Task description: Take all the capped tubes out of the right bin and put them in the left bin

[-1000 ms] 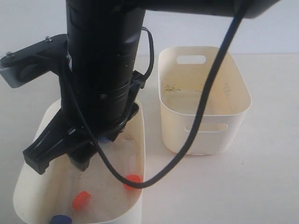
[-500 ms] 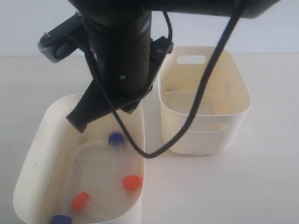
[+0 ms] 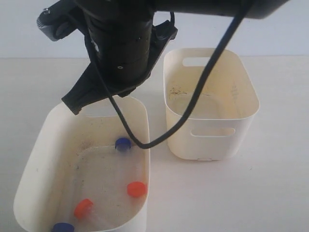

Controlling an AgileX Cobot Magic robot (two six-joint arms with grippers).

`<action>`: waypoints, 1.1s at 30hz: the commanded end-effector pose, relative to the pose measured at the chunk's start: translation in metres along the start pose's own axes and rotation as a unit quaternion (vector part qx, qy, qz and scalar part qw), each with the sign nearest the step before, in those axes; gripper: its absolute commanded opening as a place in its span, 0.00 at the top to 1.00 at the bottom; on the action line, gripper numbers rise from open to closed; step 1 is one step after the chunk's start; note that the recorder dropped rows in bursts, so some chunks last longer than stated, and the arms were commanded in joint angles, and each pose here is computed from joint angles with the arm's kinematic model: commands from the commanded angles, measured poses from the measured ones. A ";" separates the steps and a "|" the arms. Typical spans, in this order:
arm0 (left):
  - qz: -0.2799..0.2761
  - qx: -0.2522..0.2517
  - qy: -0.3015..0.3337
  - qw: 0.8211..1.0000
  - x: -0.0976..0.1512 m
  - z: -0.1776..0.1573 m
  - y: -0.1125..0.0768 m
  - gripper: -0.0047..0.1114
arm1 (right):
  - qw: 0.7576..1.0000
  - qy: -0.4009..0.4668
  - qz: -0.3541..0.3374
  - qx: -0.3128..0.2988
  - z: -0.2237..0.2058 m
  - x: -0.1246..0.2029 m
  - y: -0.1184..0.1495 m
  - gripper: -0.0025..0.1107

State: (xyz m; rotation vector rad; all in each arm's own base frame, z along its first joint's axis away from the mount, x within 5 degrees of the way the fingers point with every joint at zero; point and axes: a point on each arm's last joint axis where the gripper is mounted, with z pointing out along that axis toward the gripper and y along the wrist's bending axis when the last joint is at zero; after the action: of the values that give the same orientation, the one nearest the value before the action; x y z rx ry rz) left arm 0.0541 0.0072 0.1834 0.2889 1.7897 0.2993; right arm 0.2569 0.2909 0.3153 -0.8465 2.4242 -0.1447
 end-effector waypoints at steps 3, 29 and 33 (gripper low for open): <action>-0.006 0.002 -0.005 1.000 -0.002 0.000 0.000 0.92 | 1.000 -0.014 -0.006 0.000 -0.002 -0.003 -0.001 0.94; -0.006 0.002 -0.005 1.000 -0.002 0.000 0.000 0.92 | 0.957 -0.282 -0.059 -0.026 -0.078 0.020 -0.033 0.94; -0.006 0.002 -0.005 1.000 -0.002 0.000 0.000 0.92 | 0.958 -0.279 -0.064 -0.002 -0.076 0.038 -0.043 0.94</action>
State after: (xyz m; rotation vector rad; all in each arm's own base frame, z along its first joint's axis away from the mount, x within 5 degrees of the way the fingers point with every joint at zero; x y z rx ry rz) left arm 0.0541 0.0072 0.1834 0.2889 1.7897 0.2993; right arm 0.2180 0.2418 0.3721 -0.9193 1.8671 0.0742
